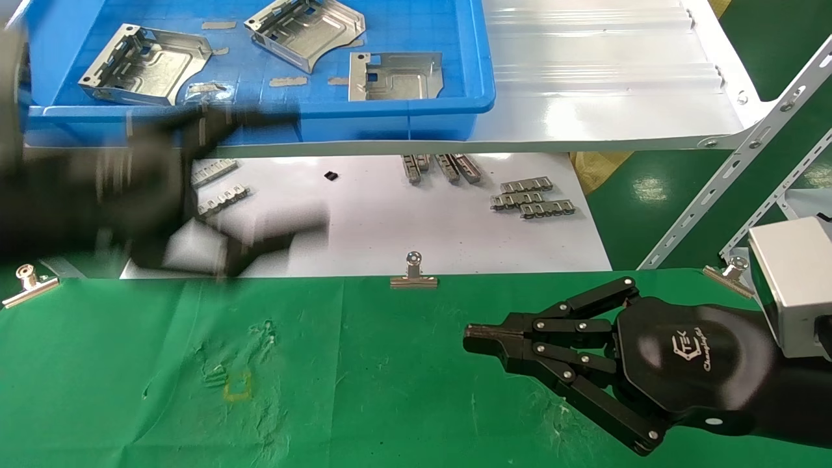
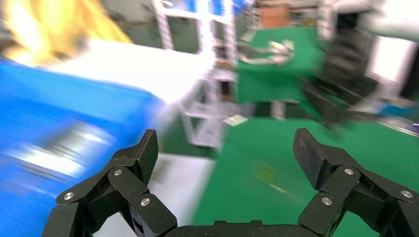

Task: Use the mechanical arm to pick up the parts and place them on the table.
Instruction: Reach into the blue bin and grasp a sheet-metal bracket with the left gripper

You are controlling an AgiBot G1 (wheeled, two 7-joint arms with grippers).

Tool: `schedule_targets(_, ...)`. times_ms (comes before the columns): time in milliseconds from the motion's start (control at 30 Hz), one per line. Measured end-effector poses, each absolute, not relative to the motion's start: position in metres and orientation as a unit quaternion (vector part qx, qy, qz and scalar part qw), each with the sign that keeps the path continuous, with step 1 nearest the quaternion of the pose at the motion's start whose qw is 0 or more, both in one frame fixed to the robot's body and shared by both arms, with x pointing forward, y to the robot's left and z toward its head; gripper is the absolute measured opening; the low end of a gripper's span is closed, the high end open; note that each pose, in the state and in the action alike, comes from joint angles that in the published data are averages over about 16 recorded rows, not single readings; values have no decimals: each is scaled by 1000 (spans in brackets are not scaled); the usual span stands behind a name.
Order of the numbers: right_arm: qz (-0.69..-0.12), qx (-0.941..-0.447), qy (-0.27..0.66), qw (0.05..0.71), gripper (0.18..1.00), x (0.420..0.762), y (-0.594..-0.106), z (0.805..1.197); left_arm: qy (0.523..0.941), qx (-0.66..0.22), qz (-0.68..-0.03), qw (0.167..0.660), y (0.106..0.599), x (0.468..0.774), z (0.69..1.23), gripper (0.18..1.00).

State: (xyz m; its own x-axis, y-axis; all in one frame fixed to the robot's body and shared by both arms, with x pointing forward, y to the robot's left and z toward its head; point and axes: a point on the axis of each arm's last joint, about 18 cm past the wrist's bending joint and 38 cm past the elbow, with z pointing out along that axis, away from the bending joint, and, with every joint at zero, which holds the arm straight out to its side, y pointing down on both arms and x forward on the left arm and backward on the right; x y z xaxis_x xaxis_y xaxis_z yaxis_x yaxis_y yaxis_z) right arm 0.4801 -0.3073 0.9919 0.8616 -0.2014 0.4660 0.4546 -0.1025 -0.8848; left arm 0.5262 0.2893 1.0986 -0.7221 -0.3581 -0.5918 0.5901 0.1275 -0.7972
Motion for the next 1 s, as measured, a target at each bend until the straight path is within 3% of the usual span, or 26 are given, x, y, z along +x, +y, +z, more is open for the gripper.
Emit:
schedule_targets(200, -247, -700, -90, 664, 198, 480, -307, 992, 624, 50, -665, 408, 278, 573, 1162, 1001)
schedule_targets(433, -247, -700, -90, 664, 191, 480, -307, 992, 614, -18, -651, 447, 259, 632, 1207, 1001)
schedule_targets(700, -247, -700, -90, 664, 191, 480, -307, 992, 600, -114, -607, 509, 248, 682, 1233, 1001)
schedule_targets(1000, -247, -700, -90, 664, 213, 480, -307, 992, 570, -200, -567, 560, 258, 714, 1236, 990)
